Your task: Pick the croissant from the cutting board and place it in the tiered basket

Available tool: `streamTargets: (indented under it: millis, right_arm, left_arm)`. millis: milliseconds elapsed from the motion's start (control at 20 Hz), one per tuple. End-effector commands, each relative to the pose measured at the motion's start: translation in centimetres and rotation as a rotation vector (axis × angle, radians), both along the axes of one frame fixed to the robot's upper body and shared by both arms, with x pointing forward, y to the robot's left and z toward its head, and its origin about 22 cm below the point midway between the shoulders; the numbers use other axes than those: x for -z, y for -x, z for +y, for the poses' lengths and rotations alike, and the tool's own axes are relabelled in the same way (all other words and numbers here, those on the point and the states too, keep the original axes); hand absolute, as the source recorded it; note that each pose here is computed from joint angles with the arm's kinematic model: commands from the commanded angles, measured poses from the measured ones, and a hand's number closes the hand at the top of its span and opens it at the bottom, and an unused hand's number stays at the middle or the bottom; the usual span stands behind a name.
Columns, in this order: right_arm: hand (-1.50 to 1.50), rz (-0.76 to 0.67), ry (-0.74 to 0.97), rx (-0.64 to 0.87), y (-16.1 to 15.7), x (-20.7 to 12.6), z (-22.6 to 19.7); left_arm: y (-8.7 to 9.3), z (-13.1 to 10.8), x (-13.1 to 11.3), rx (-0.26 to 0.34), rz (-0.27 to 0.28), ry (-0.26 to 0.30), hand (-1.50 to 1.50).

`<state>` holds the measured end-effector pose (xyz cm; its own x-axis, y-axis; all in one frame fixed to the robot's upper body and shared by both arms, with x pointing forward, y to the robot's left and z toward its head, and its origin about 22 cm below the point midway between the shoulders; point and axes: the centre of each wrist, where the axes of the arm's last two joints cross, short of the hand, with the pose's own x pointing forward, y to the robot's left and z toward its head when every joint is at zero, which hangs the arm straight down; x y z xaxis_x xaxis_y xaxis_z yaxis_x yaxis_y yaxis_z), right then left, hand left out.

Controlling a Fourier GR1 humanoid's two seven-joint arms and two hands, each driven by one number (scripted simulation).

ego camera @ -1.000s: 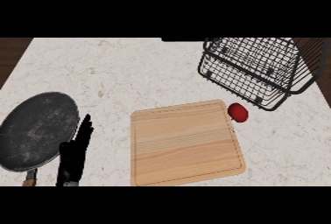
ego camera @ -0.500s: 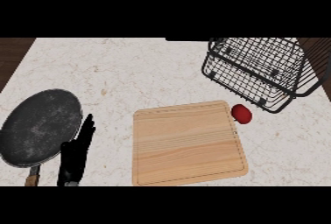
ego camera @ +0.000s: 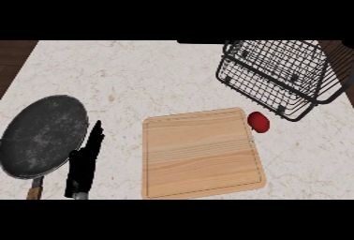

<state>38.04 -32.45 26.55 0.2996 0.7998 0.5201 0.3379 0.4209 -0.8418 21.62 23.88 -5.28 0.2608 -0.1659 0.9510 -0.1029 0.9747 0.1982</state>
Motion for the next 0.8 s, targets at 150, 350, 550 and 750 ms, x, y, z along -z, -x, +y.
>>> streamTargets:
  millis: [150,350,550,750]
  right_arm:
    - [1.50,0.056,0.030,0.017,-4.0,3.2,3.0]
    - [1.50,0.049,-0.028,0.060,-5.5,6.4,1.0]
    - [1.50,0.036,-0.163,0.025,-5.5,8.9,1.2]
    - [-1.50,0.015,-0.423,0.010,-6.0,9.5,1.5]
  left_arm:
    - [-0.1,0.2,0.6,-0.010,0.000,0.026,0.00]
    - [0.8,-0.2,-0.2,0.014,-0.016,0.022,0.00]
    - [0.7,1.8,-0.1,-0.010,-0.011,-0.030,0.00]
    - [-0.2,-0.5,-0.3,-0.007,-0.003,-0.012,0.00]
